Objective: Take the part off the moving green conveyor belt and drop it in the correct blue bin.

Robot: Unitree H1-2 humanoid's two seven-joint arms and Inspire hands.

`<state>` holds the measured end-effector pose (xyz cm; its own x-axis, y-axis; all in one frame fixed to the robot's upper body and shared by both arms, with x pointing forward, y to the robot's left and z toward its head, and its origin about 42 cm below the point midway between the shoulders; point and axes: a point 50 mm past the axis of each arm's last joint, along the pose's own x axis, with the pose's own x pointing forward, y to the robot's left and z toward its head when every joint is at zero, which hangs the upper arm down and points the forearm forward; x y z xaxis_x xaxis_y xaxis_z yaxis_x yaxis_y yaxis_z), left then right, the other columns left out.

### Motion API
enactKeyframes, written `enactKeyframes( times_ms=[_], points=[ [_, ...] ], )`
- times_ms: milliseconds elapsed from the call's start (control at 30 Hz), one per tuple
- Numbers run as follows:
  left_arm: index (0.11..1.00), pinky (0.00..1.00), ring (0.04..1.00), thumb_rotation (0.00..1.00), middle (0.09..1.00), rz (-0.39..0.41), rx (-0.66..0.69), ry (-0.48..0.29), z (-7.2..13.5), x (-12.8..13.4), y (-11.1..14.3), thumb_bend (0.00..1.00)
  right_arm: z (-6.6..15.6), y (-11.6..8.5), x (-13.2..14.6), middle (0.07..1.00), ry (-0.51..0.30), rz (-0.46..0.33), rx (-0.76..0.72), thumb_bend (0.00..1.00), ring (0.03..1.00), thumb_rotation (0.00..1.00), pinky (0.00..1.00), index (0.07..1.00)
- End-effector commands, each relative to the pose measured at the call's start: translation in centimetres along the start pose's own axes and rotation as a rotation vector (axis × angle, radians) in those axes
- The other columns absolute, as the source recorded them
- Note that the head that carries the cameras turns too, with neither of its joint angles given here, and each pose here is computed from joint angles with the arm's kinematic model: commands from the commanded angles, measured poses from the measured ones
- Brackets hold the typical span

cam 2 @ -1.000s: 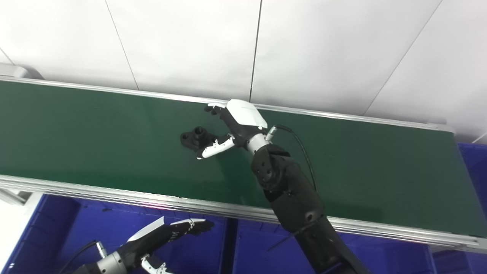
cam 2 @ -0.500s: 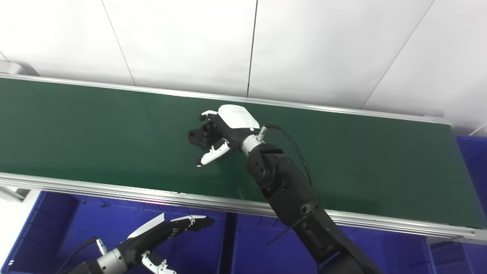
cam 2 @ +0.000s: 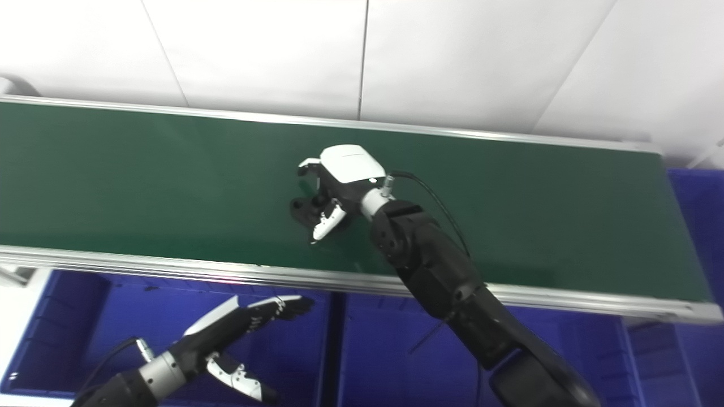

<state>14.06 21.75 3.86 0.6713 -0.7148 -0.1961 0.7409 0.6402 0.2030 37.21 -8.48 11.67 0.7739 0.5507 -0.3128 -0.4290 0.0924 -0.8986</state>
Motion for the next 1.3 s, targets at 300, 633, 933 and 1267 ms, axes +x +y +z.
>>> enactKeyframes(
  times_ms=[300,633,933,1267],
  points=[
    [0.882,0.87,0.887,0.25,0.89,0.017,0.014,-0.04,1.1,0.4,0.7,0.94,0.0,1.5,-1.2,0.49,-0.107,-0.036,-0.171,0.51,0.367,0.0,0.31,0.559],
    [0.882,0.84,0.869,0.24,0.883,0.021,0.007,-0.052,1.1,0.6,0.9,0.93,0.5,1.8,-2.7,0.49,-0.119,-0.217,-0.123,0.51,0.366,0.0,0.2,0.503],
    [0.887,0.85,0.874,0.26,0.886,0.018,0.008,-0.046,1.3,0.5,1.0,0.93,2.1,-0.8,-6.6,0.466,-0.137,-0.426,0.004,0.51,0.34,0.0,0.23,0.551],
    [0.879,0.84,0.866,0.25,0.875,0.032,0.005,-0.05,1.8,0.4,1.1,0.93,3.7,-2.7,-14.5,0.468,-0.125,-0.567,0.127,0.53,0.176,0.0,0.12,0.485]
  ],
)
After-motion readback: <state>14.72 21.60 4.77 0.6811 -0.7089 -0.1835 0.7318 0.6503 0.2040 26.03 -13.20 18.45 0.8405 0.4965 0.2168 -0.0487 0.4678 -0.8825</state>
